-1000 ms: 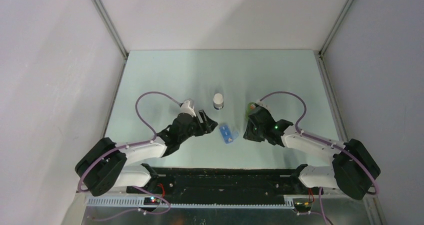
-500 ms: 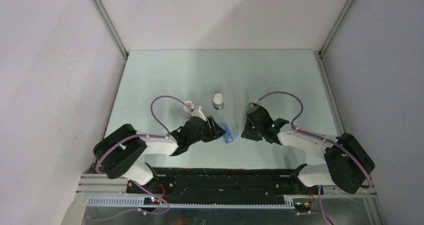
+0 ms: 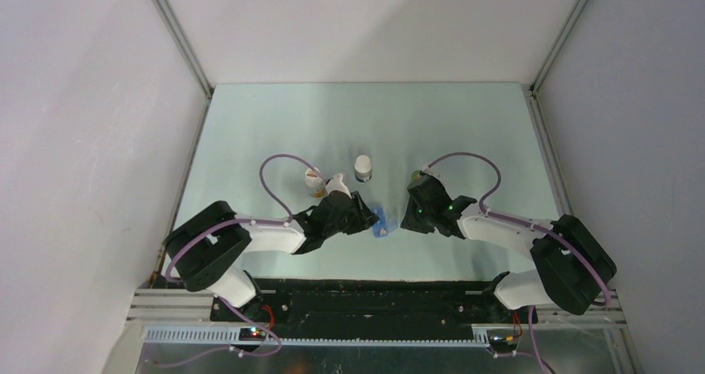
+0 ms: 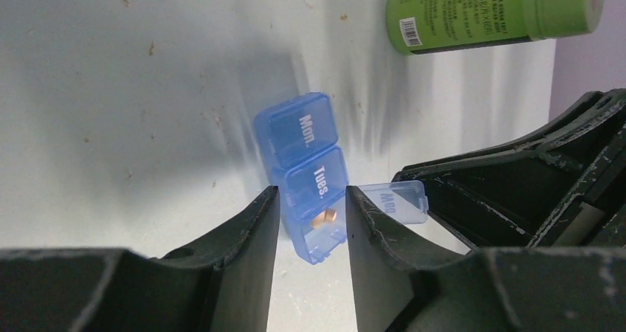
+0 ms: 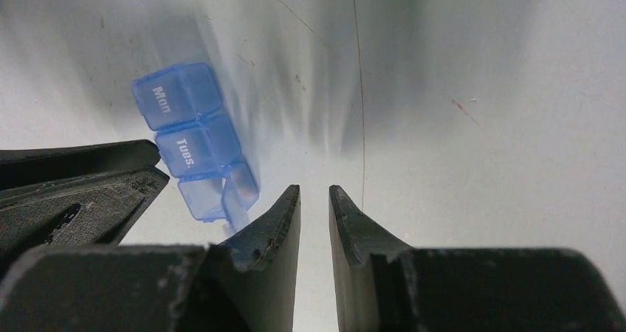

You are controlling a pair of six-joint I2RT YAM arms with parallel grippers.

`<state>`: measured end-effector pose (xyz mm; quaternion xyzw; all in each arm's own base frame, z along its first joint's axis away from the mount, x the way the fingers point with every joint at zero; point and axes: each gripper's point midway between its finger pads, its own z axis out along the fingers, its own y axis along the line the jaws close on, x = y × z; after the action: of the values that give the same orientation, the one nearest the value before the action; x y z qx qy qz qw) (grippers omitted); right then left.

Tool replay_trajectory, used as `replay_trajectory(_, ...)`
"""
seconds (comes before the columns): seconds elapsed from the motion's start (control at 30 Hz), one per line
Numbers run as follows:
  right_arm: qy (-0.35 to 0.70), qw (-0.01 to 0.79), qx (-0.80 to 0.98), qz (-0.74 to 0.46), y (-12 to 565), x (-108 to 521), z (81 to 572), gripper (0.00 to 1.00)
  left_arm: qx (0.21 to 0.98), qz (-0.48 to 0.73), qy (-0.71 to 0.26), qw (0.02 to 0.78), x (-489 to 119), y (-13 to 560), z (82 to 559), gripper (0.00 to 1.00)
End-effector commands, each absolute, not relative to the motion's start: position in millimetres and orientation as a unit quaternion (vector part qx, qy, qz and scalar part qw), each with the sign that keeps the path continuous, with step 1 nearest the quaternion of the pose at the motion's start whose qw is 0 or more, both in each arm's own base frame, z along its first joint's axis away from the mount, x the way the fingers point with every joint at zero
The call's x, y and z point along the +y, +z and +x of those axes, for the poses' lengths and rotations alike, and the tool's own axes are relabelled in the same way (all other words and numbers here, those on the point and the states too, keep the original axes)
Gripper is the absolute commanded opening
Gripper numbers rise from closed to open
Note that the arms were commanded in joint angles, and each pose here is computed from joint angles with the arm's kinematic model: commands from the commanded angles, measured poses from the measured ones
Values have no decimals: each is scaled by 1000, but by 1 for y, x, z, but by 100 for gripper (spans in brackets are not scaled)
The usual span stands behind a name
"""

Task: Sort the pills into containers
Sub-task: Close the pill container at the center of the board.

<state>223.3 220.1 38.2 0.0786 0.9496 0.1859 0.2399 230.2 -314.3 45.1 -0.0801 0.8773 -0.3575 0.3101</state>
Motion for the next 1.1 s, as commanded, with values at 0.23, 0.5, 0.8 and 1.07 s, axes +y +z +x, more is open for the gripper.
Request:
replay_trajectory(0.23,201,252,944,75,40,227,233,25,887,-85,-325,317,-314,34,239,37)
replay_trajectory(0.5,234,253,937,57,42,241,238,26,895,-82,-313,307,-315,24,239,35)
replay_trajectory(0.8,291,243,925,26,51,263,236,35,900,-80,-306,302,-313,19,237,33)
replay_trajectory(1.07,309,218,926,8,40,274,231,40,898,-78,-310,302,-316,24,238,33)
